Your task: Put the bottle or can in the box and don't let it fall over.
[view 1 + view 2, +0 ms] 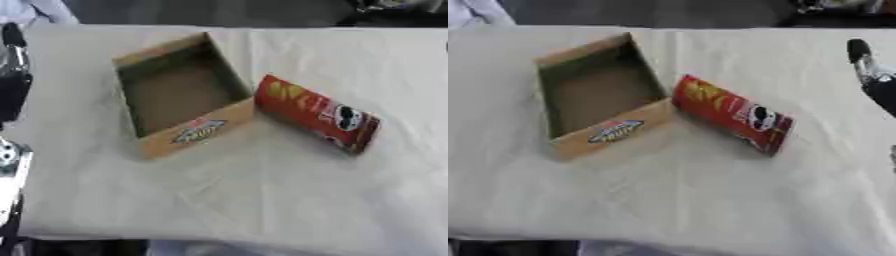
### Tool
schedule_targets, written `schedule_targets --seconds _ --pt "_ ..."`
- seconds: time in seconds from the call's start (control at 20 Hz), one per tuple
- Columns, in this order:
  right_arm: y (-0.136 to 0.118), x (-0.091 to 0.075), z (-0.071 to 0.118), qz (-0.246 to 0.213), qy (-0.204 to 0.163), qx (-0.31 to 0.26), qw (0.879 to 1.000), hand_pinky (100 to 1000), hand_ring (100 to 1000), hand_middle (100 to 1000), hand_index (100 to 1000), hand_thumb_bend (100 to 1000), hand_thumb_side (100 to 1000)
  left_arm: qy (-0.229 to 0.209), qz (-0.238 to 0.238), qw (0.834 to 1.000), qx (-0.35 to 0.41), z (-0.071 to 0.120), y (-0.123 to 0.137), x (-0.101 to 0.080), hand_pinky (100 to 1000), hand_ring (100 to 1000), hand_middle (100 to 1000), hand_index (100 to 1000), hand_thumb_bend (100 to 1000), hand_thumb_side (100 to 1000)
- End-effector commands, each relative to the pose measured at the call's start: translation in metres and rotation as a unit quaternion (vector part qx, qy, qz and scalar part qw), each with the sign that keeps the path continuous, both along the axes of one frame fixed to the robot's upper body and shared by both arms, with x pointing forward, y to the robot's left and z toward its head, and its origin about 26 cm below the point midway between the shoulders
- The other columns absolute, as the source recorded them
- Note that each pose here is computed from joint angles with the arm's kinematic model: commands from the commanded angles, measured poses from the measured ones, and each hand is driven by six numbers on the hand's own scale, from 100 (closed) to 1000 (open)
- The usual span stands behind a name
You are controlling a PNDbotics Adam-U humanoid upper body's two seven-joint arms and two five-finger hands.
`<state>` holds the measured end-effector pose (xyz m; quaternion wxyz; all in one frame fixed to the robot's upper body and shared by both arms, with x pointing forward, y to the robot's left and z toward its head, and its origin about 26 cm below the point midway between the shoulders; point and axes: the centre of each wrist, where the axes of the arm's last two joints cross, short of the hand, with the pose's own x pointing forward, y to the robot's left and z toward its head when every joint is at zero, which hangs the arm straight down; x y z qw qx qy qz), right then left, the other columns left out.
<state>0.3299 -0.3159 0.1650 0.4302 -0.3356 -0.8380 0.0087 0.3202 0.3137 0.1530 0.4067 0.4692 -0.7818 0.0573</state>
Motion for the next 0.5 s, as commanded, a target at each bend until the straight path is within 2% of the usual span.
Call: schedule_targets --seconds 0.05,0.25,0.5 --pt "-0.0023 -0.0015 0.0105 0.001 -0.014 -0.009 1.0 862 901 811 880 607 394 -0.019 0.007 1.0 0.016 0.0131 0.0057 -0.0027 717 906 756 769 450 686" --pt "-0.0016 -0.0016 0.0122 0.007 -0.013 -0.016 1.0 864 905 814 881 611 396 -0.019 0.007 1.0 0.017 0.0131 0.006 -0.0029 718 906 756 769 450 686" --pt "0.0023 -0.0024 0.0174 0.037 -0.001 -0.043 0.998 884 936 832 897 637 416 -0.019 0.007 1.0 0.018 0.013 0.0063 -0.003 718 906 756 769 451 686"
